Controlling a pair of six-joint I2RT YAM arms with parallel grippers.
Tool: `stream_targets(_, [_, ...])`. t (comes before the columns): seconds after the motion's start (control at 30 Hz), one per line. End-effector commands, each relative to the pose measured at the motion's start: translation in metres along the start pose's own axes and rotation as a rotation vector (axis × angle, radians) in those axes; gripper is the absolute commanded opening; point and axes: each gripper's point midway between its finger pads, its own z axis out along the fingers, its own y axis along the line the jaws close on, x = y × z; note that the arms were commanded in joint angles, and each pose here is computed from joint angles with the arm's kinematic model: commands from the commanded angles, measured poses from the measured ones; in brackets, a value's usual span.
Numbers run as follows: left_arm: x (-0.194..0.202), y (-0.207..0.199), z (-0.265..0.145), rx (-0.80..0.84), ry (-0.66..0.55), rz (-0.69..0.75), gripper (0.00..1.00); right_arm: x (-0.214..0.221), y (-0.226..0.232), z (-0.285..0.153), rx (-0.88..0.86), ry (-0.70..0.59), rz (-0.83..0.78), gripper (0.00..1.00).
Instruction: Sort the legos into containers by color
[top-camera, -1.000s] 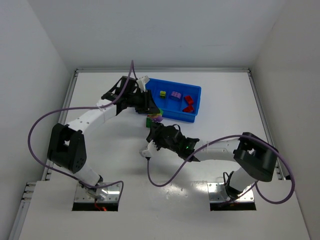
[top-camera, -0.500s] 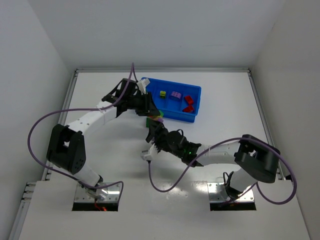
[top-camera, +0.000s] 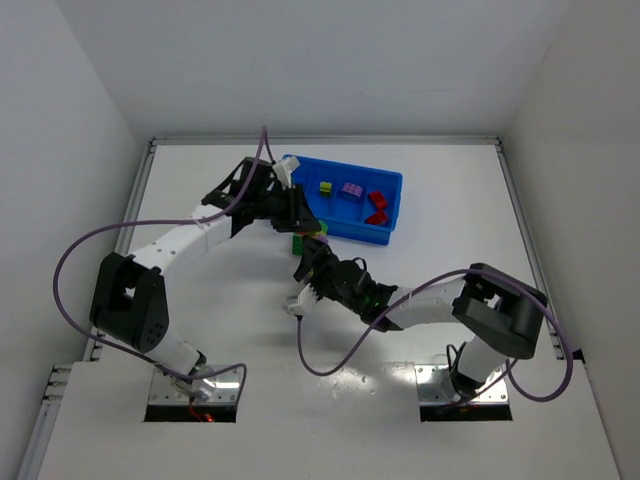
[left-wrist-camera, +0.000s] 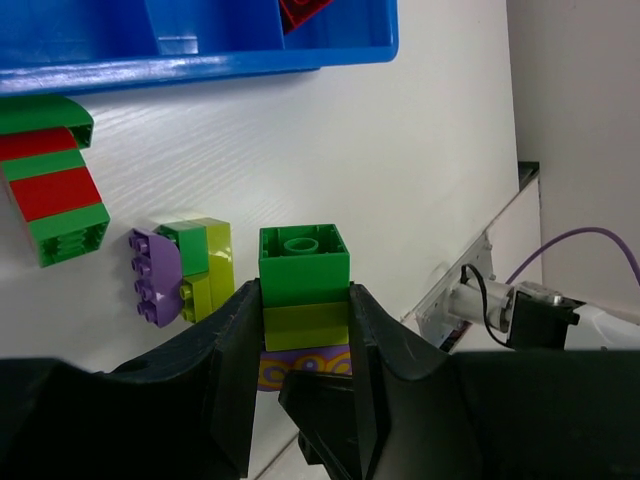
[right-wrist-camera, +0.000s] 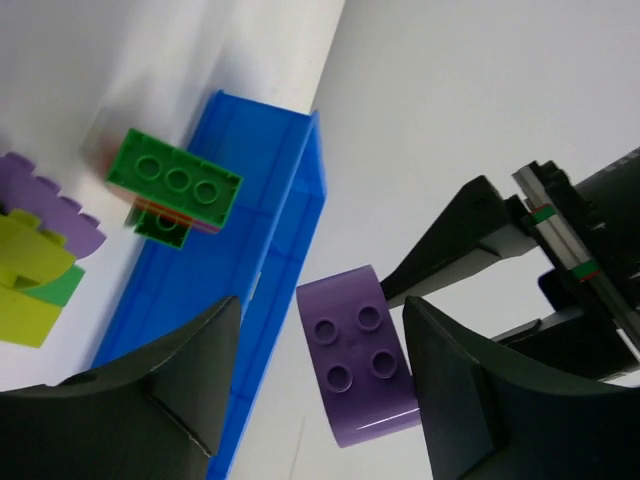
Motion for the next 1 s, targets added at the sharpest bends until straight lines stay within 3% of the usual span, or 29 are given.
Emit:
stream_targets(0.0, [-0.006, -0.024, -0.013, 0.069, -0.036, 0.027, 0.00, 0.008, -0.024, 0.008, 0.073, 0.036, 0.009, 0.65])
stream_targets(0.13, [-0.004, -0.024, -0.014, 0.069, -0.036, 0.027, 0.00, 0.016, -0.026, 0.014, 0.077, 0.056, 0.015, 0.51])
stream_targets(0.27, [0.002, -0.027, -0.014, 0.081, -0.025, 0.024, 0.00, 0.022, -0.026, 0.017, 0.084, 0.075, 0.011, 0.26])
stream_targets(0.43, [0.002, -0.027, -0.015, 0.079, -0.038, 0.029, 0.00, 0.023, -0.032, 0.017, 0.095, 0.085, 0.014, 0.06])
stream_targets(0.87, [-0.036, 0.001, -0.015, 0.012, -0.113, 0.006, 0.00, -0.061, -0.063, -0.051, 0.160, -0.145, 0.018, 0.00])
stream_targets(0.97, [-0.041, 0.007, -0.018, 0.003, -0.125, -0.003, 0.00, -0.071, -0.070, -0.066, 0.178, -0.183, 0.091, 0.00])
